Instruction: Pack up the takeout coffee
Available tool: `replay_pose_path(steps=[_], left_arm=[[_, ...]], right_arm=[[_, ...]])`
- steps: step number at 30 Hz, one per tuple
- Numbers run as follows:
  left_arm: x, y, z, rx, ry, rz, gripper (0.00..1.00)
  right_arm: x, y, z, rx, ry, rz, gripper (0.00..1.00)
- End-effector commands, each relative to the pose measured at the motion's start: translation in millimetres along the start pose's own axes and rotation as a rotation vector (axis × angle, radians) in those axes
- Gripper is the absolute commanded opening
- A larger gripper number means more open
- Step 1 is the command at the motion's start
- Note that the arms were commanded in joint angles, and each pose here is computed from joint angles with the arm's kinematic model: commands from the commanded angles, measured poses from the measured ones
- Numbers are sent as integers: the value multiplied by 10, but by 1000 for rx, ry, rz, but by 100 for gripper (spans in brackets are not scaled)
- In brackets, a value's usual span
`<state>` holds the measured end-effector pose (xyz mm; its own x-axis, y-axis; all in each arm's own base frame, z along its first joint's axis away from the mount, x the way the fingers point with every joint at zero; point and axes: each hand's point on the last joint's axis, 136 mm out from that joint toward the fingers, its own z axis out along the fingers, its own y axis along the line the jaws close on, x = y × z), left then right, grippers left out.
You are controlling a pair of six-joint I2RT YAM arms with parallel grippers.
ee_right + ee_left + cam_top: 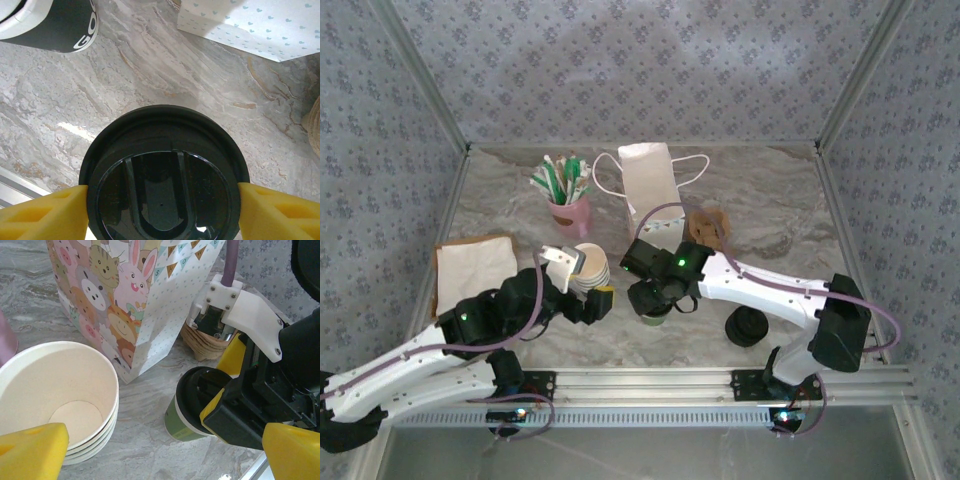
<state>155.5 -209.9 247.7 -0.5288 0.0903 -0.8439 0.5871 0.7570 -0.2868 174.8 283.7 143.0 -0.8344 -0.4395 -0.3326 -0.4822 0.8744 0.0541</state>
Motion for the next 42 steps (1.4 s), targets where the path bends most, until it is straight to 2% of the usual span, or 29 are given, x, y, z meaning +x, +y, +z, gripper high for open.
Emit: replay_pose_path(steps=[1,42], left_arm=[[-59,1,19,-4,-29,5,100],[-79,-33,86,-6,-19,21,100]], right_arm=[[-7,21,-22,10,12,-17,75],[285,-86,119,77,89,-28,74]])
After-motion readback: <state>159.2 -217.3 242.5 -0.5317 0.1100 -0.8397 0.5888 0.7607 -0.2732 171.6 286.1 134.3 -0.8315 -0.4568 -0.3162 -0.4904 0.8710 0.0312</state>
